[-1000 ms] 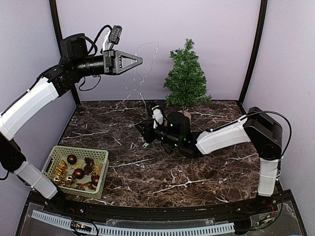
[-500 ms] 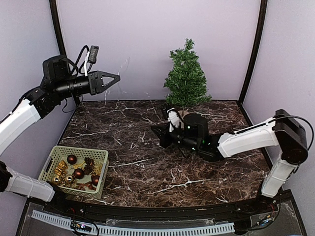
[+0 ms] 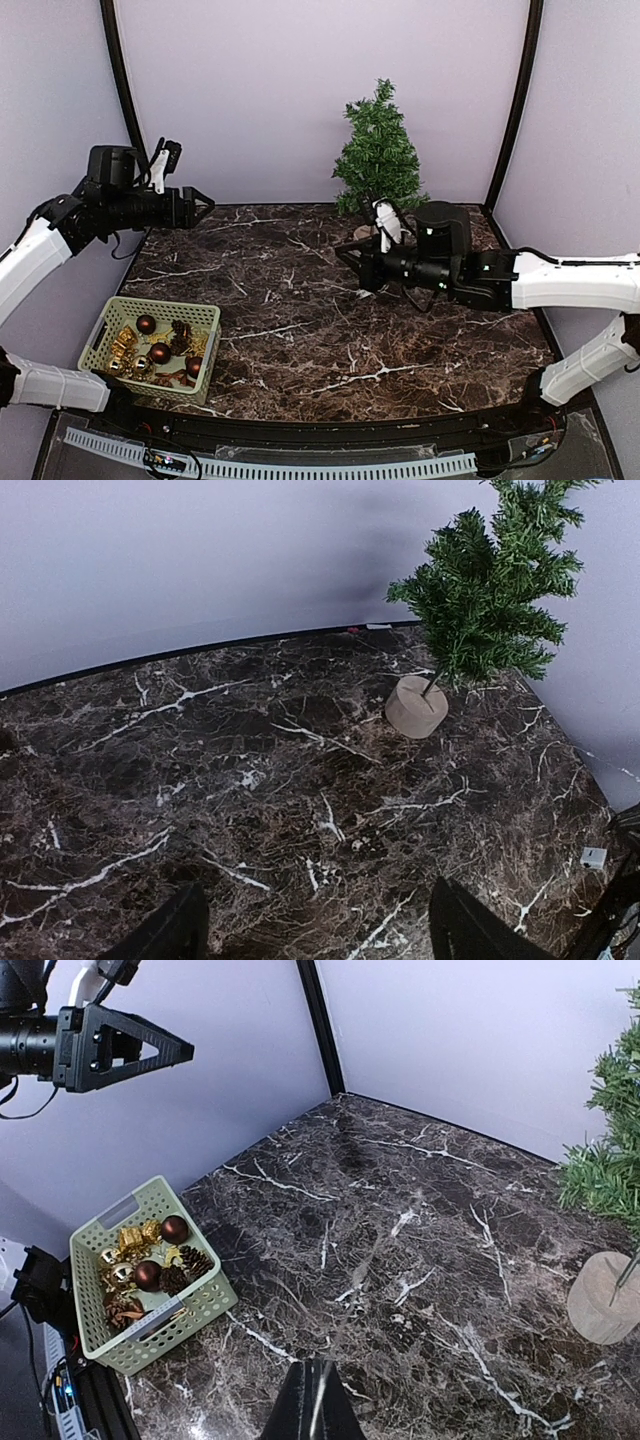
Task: Decorate the small christmas tree
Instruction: Pass from the left arm to the right, then pass from the right arm to the left
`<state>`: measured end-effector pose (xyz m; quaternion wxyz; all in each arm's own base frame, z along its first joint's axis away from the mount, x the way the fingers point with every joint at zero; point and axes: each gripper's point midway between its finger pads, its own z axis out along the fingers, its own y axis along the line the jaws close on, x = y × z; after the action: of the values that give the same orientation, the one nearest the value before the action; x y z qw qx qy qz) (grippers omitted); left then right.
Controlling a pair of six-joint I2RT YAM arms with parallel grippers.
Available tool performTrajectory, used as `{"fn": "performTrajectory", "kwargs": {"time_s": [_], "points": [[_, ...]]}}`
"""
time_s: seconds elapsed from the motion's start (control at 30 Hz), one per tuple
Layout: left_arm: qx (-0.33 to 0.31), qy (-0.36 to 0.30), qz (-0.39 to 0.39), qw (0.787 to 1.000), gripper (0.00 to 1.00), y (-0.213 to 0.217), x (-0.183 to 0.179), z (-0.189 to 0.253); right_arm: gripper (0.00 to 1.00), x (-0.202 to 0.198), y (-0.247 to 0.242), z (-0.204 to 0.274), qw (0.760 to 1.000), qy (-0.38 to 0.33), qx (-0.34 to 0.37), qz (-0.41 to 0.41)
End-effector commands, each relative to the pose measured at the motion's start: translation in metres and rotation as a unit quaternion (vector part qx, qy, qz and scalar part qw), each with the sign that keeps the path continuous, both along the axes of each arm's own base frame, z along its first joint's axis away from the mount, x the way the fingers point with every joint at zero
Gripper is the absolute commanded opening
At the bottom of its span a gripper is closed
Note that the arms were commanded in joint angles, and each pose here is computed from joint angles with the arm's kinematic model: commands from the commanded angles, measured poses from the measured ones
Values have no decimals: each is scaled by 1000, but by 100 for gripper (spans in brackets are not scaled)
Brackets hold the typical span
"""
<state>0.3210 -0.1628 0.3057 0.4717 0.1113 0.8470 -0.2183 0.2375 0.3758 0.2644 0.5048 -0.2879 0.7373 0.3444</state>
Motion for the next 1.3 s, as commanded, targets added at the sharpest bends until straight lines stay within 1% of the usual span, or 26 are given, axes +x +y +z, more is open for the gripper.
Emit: {"fn": "performTrajectory", "kwargs": {"time_s": [0.0,0.03,0.07,0.1,0.13,0.17,0.2,0.23,0.3,0.4,0.53,0.6,0.63,0.67,0.7,0.77,0.83,0.9,0.93,0.97,1.0,1.1,1.17,1.2,1.23,1.27], "points": [[51,-71,-71,994,83,-5,-15,41,0,-17,1,37,999,1,7,39],[39,-85,-135,986,84,-25,-25,48,0,-21,3,43,999,2,6,51],[27,-104,-166,980,87,-36,-28,56,0,-26,4,45,998,7,-2,63],[11,-114,-227,967,88,-58,-42,60,0,-29,5,50,997,9,-6,73],[4,-132,-254,958,91,-69,-46,67,0,-33,7,54,996,11,-9,87],[-1,-140,-306,942,94,-90,-59,65,0,-37,8,60,995,10,-9,98],[-4,-153,-328,932,95,-100,-63,69,0,-41,8,66,994,10,-9,110],[-8,-153,-362,919,95,-115,-70,66,0,-45,9,71,993,11,-7,121],[-22,-151,-401,903,96,-133,-74,63,0,-53,9,79,990,12,-4,142],[-43,-146,-425,892,96,-148,-69,58,0,-63,9,89,986,16,2,167],[-92,-133,-456,875,96,-164,-72,58,0,-72,11,101,981,16,5,193],[-122,-109,-476,864,97,-170,-76,59,0,-72,10,101,981,15,2,193],[-133,-114,-482,858,97,-173,-77,64,0,-72,10,100,981,15,1,193],[-148,-91,-489,855,96,-175,-79,59,0,-72,10,100,981,14,0,194],[-154,-103,-494,849,96,-178,-79,64,0,-73,11,100,981,14,1,196],[-158,-92,-498,848,96,-182,-79,57,0,-75,12,99,979,14,3,203],[-155,-78,-498,850,91,-187,-73,49,0,-74,13,96,979,13,1,204],[-158,-65,-504,847,77,-192,-72,46,0,-72,13,96,980,10,-2,201],[-160,-61,-507,845,65,-194,-73,46,0,-71,14,96,980,9,-4,199],[-161,-58,-508,844,60,-195,-72,45,0,-71,14,97,980,6,-4,199],[-163,-55,-508,844,51,-196,-73,44,0,-70,14,97,980,4,-4,197],[-167,-57,-507,844,40,-198,-72,41,0,-66,13,97,982,-3,-3,187],[-165,-55,-505,845,28,-198,-72,40,0,-64,12,98,984,-7,0,178],[-163,-52,-504,846,25,-198,-72,38,0,-62,11,97,985,-8,0,171],[-161,-56,-503,848,18,-197,-72,39,0,-59,9,95,987,-10,-1,163],[-158,-55,-501,849,16,-197,-72,39,0,-55,7,92,989,-12,-4,150]]}}
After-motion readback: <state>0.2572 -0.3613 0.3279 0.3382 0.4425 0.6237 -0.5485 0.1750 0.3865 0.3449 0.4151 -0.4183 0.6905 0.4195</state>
